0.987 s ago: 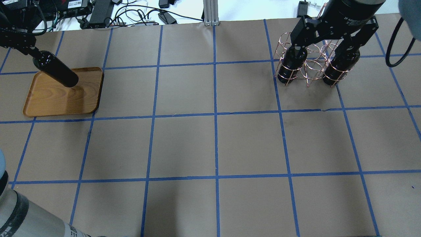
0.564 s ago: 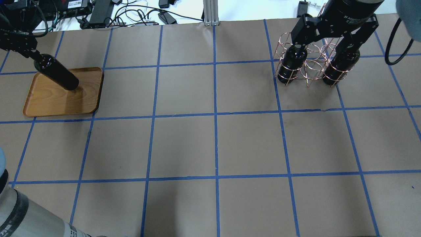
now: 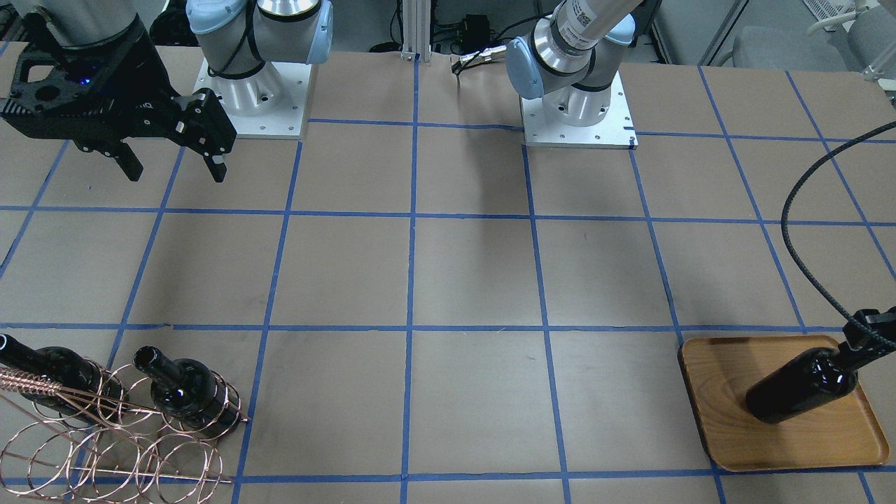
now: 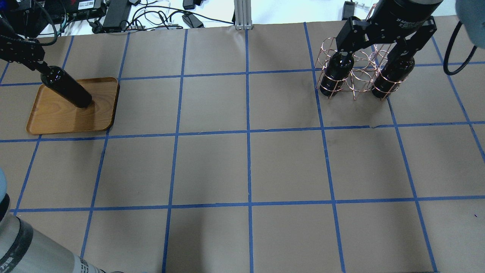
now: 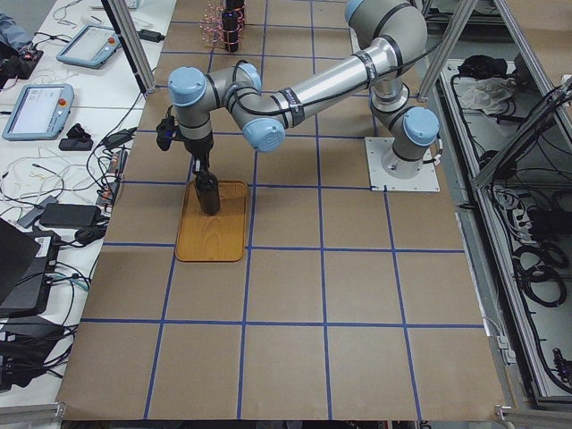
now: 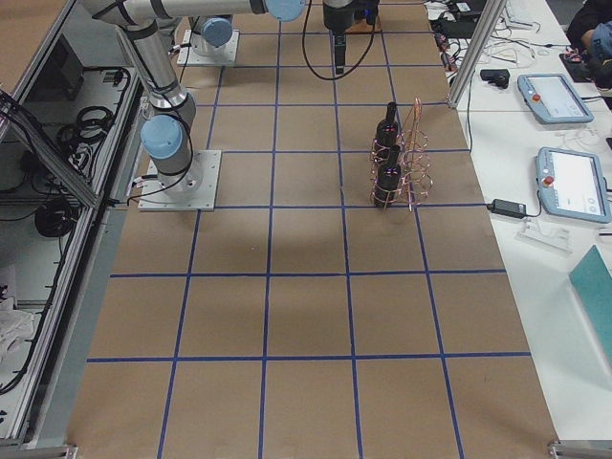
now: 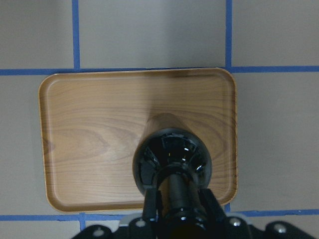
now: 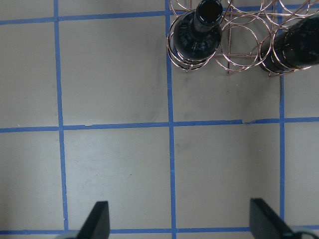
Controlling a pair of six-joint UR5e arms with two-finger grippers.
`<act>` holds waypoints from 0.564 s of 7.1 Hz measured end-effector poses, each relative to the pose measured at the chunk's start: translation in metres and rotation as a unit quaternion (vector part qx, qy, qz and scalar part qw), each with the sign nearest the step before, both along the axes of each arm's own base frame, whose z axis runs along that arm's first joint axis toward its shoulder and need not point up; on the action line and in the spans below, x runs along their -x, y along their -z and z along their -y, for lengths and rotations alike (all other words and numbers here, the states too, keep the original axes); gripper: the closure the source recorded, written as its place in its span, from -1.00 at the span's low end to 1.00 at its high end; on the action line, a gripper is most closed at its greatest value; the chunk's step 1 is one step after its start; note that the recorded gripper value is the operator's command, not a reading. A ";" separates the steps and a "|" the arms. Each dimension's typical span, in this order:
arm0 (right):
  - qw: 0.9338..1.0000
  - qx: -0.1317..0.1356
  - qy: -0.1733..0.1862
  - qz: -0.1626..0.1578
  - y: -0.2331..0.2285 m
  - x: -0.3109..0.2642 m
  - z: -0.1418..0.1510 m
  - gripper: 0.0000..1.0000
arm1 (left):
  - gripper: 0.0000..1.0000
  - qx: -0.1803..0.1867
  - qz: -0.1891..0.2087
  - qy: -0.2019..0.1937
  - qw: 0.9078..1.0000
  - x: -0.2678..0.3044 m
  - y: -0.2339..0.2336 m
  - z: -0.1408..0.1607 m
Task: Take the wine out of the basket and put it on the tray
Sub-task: 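Lower the bottle onto the wooden tray with the left gripper, then open the left gripper and raise it away from the tray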
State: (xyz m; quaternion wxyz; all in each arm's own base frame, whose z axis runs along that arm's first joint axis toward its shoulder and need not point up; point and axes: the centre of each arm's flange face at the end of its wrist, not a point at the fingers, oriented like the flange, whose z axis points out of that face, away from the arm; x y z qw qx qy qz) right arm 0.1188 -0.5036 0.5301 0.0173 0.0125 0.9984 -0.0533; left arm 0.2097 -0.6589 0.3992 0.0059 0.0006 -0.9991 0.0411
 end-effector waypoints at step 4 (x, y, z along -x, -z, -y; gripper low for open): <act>1.000 -0.001 0.000 0.006 0.001 -0.001 0.001 -1.00 | -0.71 -0.006 0.003 -0.001 1.000 0.000 0.003 -0.002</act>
